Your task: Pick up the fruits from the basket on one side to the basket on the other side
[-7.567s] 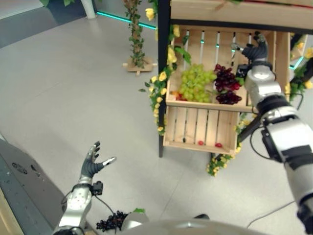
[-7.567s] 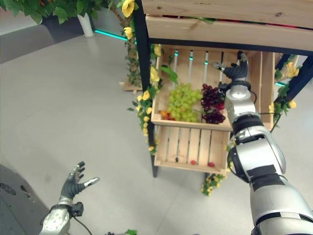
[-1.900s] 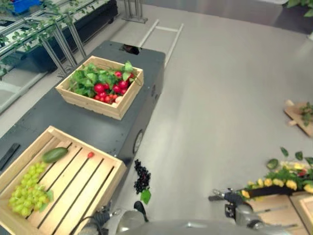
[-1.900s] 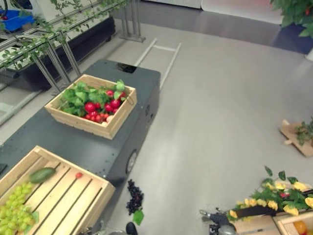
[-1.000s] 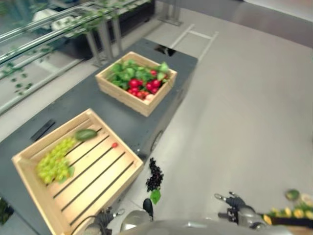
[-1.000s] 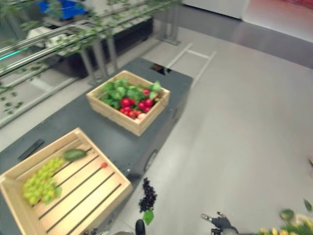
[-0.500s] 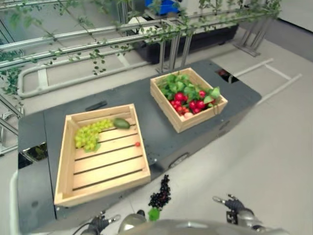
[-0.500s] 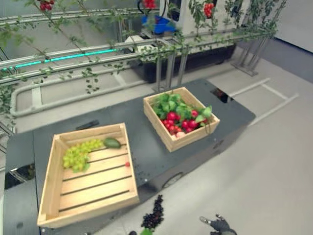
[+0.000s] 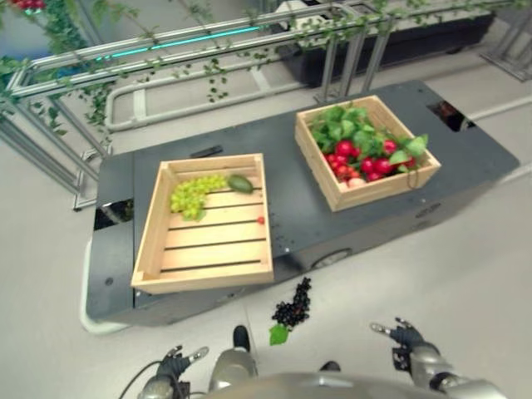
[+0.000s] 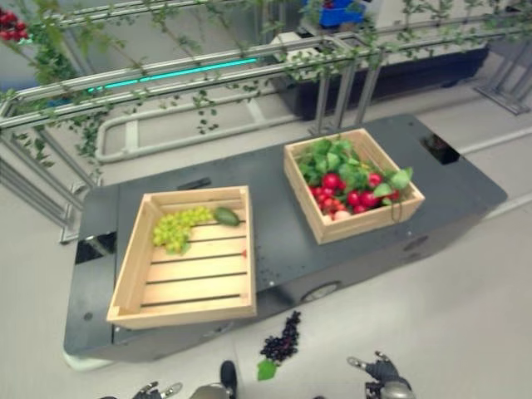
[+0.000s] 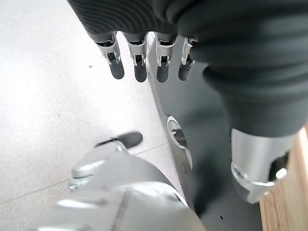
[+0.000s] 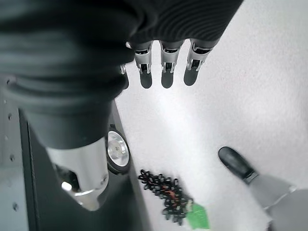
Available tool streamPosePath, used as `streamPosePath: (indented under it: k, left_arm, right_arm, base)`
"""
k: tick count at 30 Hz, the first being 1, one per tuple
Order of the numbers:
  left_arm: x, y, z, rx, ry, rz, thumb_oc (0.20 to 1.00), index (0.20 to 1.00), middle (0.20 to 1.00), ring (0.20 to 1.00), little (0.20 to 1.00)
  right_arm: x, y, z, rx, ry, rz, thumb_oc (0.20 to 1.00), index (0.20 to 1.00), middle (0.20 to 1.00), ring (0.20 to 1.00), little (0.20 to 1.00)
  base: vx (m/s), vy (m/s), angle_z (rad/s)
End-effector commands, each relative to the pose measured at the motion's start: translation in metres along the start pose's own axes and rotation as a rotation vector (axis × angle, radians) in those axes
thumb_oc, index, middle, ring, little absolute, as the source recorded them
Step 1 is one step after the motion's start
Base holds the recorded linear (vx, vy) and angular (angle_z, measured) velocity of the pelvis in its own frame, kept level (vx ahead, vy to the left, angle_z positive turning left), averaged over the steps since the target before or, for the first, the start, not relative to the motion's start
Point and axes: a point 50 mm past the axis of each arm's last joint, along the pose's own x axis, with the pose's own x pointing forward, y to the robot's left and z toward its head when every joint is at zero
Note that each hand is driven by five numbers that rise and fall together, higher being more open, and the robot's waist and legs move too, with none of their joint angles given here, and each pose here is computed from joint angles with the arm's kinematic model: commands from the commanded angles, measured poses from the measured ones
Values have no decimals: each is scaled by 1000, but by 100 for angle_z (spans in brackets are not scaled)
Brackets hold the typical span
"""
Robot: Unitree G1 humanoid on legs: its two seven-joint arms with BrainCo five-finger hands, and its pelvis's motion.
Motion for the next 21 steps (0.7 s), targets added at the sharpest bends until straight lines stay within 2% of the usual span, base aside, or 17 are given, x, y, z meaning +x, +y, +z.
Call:
streamPosePath:
  k: [1, 8, 21]
  left_arm:
    - [4, 9, 15, 3, -44, 27, 1000, 1000, 1000, 1000, 1000]
    - [1, 13, 6, 61, -16, 9, 1000, 1000, 1000, 1000, 1000]
    - [1, 14, 7, 85, -26, -3, 1000, 1000, 1000, 1000, 1000]
  right_arm:
    - [4, 1, 25, 19, -70, -7, 1000, 1000, 1000, 1000, 1000]
    - [2, 0, 11, 67, -31, -19, 1000, 1000, 1000, 1000, 1000]
    - [1, 10, 10, 52, -26, 10, 1000, 1000, 1000, 1000, 1000]
  base:
    - [2, 37, 48]
    - [32, 100, 43]
    - [22, 82, 2]
